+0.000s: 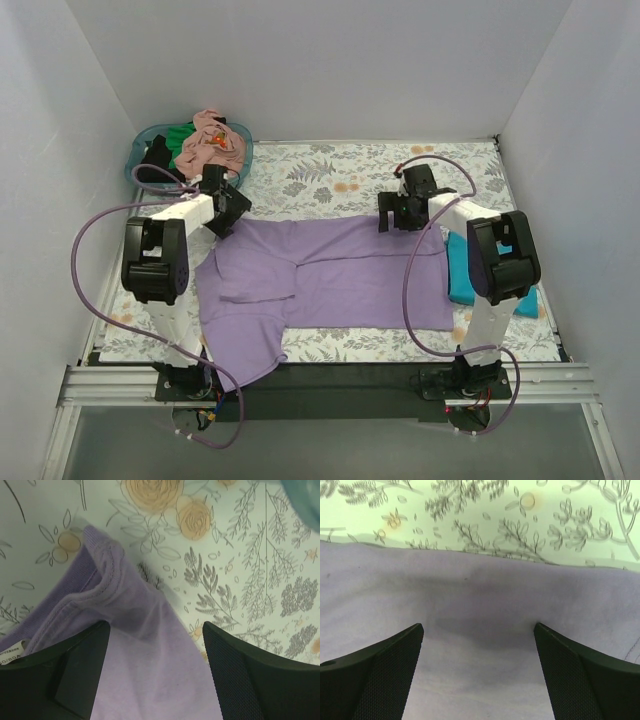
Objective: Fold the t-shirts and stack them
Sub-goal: Fold the tshirt
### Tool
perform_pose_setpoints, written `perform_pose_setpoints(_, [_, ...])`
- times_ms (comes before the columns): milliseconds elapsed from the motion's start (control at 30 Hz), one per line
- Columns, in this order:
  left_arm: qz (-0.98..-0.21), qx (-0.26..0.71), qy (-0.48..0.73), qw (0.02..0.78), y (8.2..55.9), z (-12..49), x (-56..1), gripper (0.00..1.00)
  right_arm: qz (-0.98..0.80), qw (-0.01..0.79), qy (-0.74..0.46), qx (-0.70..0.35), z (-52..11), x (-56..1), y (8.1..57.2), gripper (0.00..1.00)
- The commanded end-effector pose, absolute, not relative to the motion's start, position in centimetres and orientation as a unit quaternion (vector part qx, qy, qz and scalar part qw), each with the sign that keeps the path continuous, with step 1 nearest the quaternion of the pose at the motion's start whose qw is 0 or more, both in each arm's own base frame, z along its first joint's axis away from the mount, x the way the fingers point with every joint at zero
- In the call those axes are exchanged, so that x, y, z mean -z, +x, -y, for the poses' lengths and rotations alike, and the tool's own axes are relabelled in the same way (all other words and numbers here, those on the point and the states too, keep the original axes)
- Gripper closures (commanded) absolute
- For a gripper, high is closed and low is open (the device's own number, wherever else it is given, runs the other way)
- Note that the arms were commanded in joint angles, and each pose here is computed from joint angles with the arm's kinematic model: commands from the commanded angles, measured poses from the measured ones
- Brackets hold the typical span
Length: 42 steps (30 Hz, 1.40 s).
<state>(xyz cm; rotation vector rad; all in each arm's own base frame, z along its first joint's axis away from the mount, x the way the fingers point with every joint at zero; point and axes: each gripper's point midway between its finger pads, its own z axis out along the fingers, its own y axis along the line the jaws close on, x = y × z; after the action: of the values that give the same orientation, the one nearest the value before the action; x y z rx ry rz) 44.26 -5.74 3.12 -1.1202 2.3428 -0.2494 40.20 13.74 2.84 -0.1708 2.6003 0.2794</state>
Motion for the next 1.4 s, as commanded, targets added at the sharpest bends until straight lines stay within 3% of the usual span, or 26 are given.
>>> perform_pose_setpoints(0, [-0.871, 0.043, -0.420, 0.251, 44.7, 3.3, -0.4, 0.25, -0.959, 0.243, -0.065, -0.130, -14.9, -1.2, 41.3, 0.02])
perform_pose_setpoints(433, [-0.858, 0.034, -0.433, 0.275, 49.4, 1.4, -1.5, 0.26, -0.952, 0.263, -0.052, -0.150, -15.7, -1.6, 45.6, 0.02])
perform_pose_setpoints(600, [-0.858, 0.075, -0.415, 0.293, 50.7, 2.5, -5.0, 0.26, -0.942, 0.289, -0.063, -0.159, -15.9, -4.4, 45.8, 0.02])
perform_pose_setpoints(833, [-0.847, 0.096, -0.405, 0.331, 48.6, 2.5, -11.2, 0.25, -0.929, 0.326, -0.065, -0.162, -15.2, -9.0, 43.5, 0.02])
perform_pose_setpoints(1000, [-0.848, 0.102, -0.414, 0.315, 43.5, 2.8, -13.1, 0.25, -0.932, 0.318, -0.040, -0.170, -14.4, -9.3, 39.1, 0.01])
perform_pose_setpoints(1267, [-0.831, 0.113, -0.476, 0.265, 28.0, 3.2, -11.8, 0.23, -0.937, 0.304, -0.008, -0.173, -13.0, -8.0, 32.1, 0.02])
perform_pose_setpoints(1333, [-0.830, 0.112, -0.480, 0.261, 25.7, 3.1, -11.3, 0.19, -0.937, 0.305, -0.004, -0.174, -12.7, -7.8, 30.8, 0.02])
perform_pose_setpoints(1367, [-0.836, 0.098, -0.483, 0.241, 23.6, 3.0, -9.7, 0.09, -0.936, 0.303, 0.001, -0.176, -12.7, -7.7, 30.5, 0.01])
